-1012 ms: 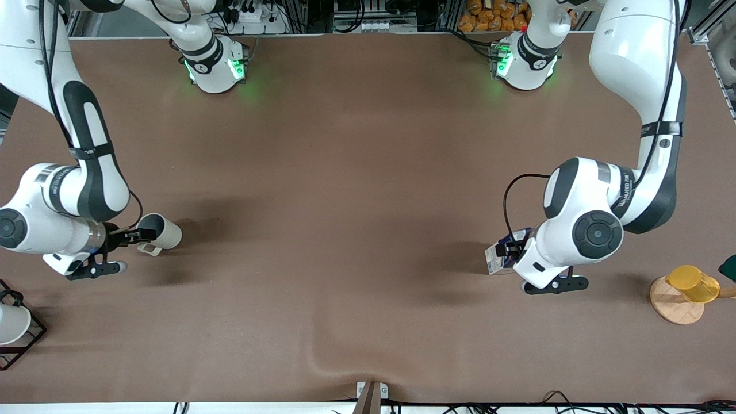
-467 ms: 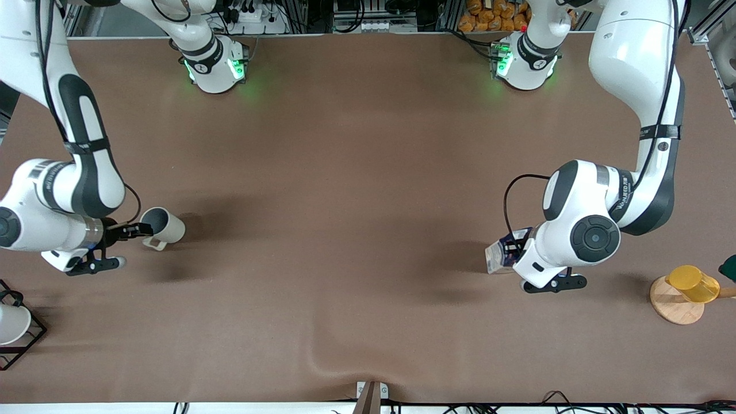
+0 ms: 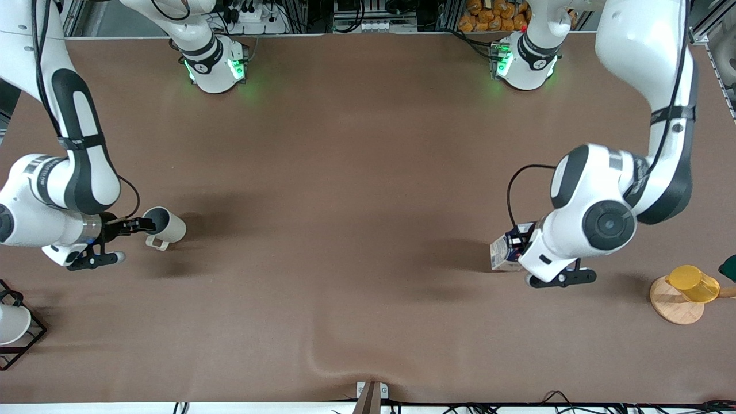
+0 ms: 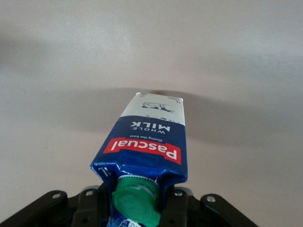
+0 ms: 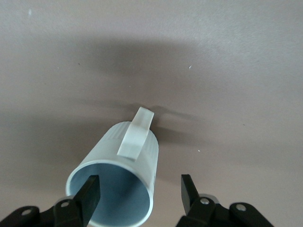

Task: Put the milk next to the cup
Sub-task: 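Carry the mug with the right gripper while the left gripper carries the milk, then release the mug with the right gripper while the left gripper moves the milk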

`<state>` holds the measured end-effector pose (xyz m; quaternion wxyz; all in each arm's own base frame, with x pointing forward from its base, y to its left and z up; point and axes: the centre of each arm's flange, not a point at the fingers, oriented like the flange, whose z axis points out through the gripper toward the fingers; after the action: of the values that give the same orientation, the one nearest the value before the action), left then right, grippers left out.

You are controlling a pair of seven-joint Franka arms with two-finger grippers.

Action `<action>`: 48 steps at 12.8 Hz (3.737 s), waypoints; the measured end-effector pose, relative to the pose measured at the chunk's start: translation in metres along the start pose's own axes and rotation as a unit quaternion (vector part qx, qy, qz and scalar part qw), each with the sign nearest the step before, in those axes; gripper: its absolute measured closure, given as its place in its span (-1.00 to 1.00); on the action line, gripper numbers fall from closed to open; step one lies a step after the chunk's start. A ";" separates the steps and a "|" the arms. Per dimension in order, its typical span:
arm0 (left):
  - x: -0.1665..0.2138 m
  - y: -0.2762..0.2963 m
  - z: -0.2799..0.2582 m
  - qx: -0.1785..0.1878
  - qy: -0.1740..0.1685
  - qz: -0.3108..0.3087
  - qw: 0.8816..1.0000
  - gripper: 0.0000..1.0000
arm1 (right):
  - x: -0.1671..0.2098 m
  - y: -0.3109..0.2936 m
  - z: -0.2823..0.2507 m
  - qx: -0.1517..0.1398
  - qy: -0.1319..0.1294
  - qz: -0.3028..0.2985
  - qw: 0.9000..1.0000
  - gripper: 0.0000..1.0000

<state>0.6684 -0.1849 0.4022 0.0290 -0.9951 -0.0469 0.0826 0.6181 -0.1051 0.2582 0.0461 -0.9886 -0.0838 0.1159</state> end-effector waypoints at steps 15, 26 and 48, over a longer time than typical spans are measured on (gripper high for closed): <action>-0.124 0.161 -0.059 -0.027 -0.009 -0.029 0.999 0.28 | 0.042 -0.139 -0.080 0.042 -0.005 0.120 0.992 0.93; -0.134 0.174 -0.059 -0.025 -0.010 -0.016 1.000 0.28 | 0.051 -0.486 -0.027 0.086 0.055 0.321 0.942 0.93; -0.133 0.163 -0.076 -0.031 0.002 -0.025 0.999 0.28 | 0.082 -0.400 -0.124 0.017 0.042 0.276 0.960 -1.00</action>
<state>0.5653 -0.3636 0.4877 0.0007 -0.9941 -0.0739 0.0788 0.6643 0.2932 0.4048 0.0327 -0.9764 0.1964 0.0838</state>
